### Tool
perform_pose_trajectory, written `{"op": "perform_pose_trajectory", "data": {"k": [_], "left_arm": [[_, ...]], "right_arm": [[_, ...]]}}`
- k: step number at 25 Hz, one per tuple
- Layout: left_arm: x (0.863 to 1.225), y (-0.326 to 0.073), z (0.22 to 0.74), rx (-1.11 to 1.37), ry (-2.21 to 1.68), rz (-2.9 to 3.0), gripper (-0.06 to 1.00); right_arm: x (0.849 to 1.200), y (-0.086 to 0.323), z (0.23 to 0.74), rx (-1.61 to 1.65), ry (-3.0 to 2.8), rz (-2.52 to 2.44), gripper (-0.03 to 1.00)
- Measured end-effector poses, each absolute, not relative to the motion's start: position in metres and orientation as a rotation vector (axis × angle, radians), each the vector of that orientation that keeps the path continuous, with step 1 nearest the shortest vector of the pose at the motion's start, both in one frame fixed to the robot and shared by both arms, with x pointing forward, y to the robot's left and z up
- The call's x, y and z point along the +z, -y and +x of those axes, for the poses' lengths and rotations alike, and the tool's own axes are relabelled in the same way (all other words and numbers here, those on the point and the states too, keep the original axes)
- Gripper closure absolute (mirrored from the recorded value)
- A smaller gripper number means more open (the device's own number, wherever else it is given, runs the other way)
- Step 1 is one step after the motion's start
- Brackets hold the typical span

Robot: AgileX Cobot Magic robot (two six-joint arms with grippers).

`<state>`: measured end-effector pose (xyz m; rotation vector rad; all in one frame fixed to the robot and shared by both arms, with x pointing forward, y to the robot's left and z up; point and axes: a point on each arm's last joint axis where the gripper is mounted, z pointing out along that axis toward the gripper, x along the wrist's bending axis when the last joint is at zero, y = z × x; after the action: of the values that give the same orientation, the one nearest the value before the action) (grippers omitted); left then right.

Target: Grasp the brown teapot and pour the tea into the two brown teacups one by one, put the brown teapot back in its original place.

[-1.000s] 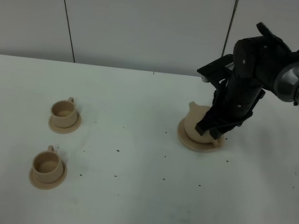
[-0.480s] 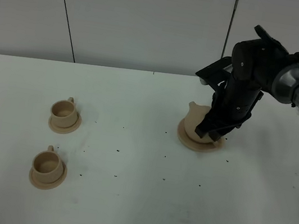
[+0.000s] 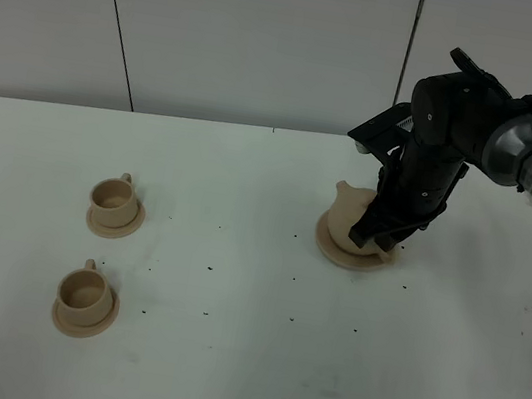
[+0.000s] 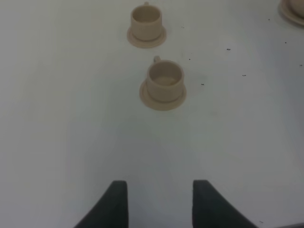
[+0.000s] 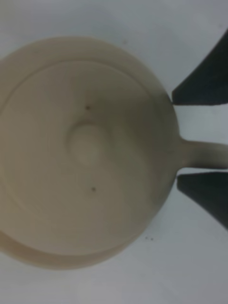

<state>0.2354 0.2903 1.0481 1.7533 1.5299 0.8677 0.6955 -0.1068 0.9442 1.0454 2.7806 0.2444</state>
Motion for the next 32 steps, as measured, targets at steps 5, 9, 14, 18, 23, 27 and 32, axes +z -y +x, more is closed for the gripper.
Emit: {"op": "perform_pose_trajectory", "data": {"k": [5, 9, 14, 18, 23, 27, 32], "left_arm": [[1.0481, -0.2903, 0.2354, 0.868, -1.530, 1.753, 0.55], [1.0481, -0.2903, 0.2354, 0.868, -1.530, 1.753, 0.55], [1.0481, -0.2903, 0.2354, 0.868, -1.530, 1.753, 0.55], [1.0481, -0.2903, 0.2354, 0.868, -1.530, 1.753, 0.55], [1.0481, -0.2903, 0.2354, 0.868, -1.530, 1.753, 0.55], [1.0481, -0.2903, 0.2354, 0.868, -1.530, 1.753, 0.55], [1.0481, -0.2903, 0.2354, 0.868, -1.530, 1.753, 0.55]], "right_arm": [[0.9442, 0.1069, 0.6955, 0.241, -2.782, 1.038, 0.68], [0.9436, 0.1070, 0.6955, 0.238, -2.784, 1.033, 0.69], [0.9387, 0.1074, 0.6960, 0.220, -2.791, 1.032, 0.69], [0.9381, 0.1064, 0.6957, 0.213, -2.791, 1.024, 0.69], [0.9381, 0.1059, 0.6955, 0.208, -2.790, 1.017, 0.70], [0.9381, 0.1060, 0.6955, 0.207, -2.790, 1.016, 0.74], [0.9382, 0.1062, 0.6959, 0.205, -2.786, 1.013, 0.82]]}}
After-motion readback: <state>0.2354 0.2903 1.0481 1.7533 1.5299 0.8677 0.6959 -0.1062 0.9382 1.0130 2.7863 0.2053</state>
